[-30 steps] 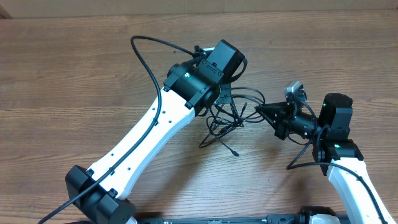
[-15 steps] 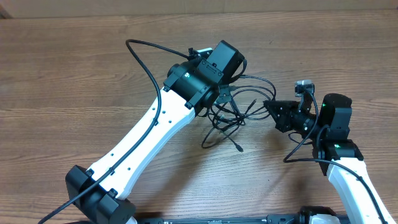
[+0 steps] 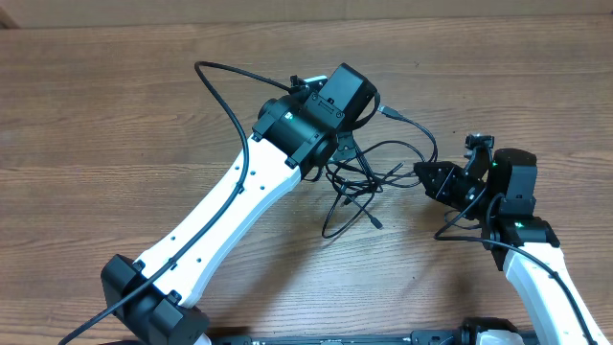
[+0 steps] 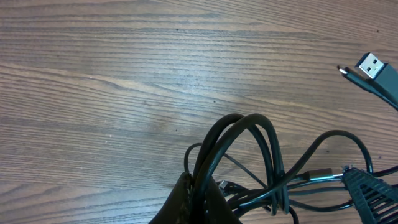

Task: Untangle cables

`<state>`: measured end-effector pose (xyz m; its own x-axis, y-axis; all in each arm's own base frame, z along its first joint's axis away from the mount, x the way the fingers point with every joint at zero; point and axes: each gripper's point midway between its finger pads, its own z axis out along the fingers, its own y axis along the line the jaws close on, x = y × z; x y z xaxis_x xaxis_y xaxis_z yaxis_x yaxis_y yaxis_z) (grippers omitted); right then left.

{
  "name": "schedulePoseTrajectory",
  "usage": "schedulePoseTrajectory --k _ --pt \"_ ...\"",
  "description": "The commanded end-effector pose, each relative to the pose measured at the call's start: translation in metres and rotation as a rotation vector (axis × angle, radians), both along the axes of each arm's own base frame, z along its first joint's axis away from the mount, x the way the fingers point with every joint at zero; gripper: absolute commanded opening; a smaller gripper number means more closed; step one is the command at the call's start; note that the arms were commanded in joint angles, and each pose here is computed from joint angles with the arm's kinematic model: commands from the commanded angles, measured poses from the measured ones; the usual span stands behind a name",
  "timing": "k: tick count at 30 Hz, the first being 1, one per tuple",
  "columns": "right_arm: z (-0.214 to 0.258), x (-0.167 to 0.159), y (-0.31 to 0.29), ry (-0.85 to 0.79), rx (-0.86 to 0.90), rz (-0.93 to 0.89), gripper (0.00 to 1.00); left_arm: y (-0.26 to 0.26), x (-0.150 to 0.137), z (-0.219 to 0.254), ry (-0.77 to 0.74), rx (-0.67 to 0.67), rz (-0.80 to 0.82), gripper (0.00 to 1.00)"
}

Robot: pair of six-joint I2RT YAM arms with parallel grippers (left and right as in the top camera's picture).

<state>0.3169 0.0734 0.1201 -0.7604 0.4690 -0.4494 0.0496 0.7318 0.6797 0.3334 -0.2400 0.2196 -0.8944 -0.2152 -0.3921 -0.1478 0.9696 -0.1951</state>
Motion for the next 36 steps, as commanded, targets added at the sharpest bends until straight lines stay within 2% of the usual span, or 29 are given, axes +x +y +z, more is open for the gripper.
schedulePoseTrajectory --k 1,3,7,12,16,19,20,26,32,34,35,36 --pt "0.000 0.007 -0.013 0.018 -0.021 -0.085 0.04 0.010 0.005 0.013 -0.051 0.032 0.007 0.05" --pt "0.000 0.007 -0.013 0.019 -0.023 -0.086 0.04 0.011 0.005 0.013 -0.050 0.033 0.005 0.04" --pt "0.000 0.007 -0.013 0.019 -0.023 -0.087 0.31 0.010 0.005 0.013 -0.055 0.052 -0.035 0.04" --pt "0.000 0.007 -0.014 0.017 -0.027 -0.091 0.30 0.010 0.005 0.013 -0.066 0.102 -0.135 0.04" --pt "0.003 0.010 -0.014 -0.016 -0.046 -0.073 0.60 0.010 0.005 0.013 -0.075 0.145 -0.224 0.04" --pt "0.004 0.011 -0.014 -0.060 -0.099 -0.024 0.70 0.005 0.003 0.012 -0.078 0.163 -0.321 0.04" --pt "0.007 0.011 -0.010 -0.095 -0.120 0.026 0.74 0.000 0.001 0.012 -0.076 0.164 -0.401 0.04" --pt "0.026 0.004 0.018 -0.261 -0.123 0.265 0.87 -0.025 -0.013 0.012 -0.077 0.112 -0.674 0.04" --pt "0.031 0.000 0.026 -0.302 -0.103 0.332 0.92 -0.031 -0.018 0.012 -0.077 0.096 -0.744 0.04" --pt "0.030 -0.001 0.026 -0.297 -0.102 0.332 0.96 -0.031 -0.018 0.012 -0.077 0.096 -0.743 0.19" --pt "0.030 -0.001 0.026 -0.295 -0.102 0.332 0.96 -0.031 -0.018 0.012 -0.077 0.095 -0.743 0.47" --pt "0.030 -0.002 0.026 -0.292 -0.101 0.332 0.98 -0.031 -0.018 0.012 -0.076 0.095 -0.740 0.95"
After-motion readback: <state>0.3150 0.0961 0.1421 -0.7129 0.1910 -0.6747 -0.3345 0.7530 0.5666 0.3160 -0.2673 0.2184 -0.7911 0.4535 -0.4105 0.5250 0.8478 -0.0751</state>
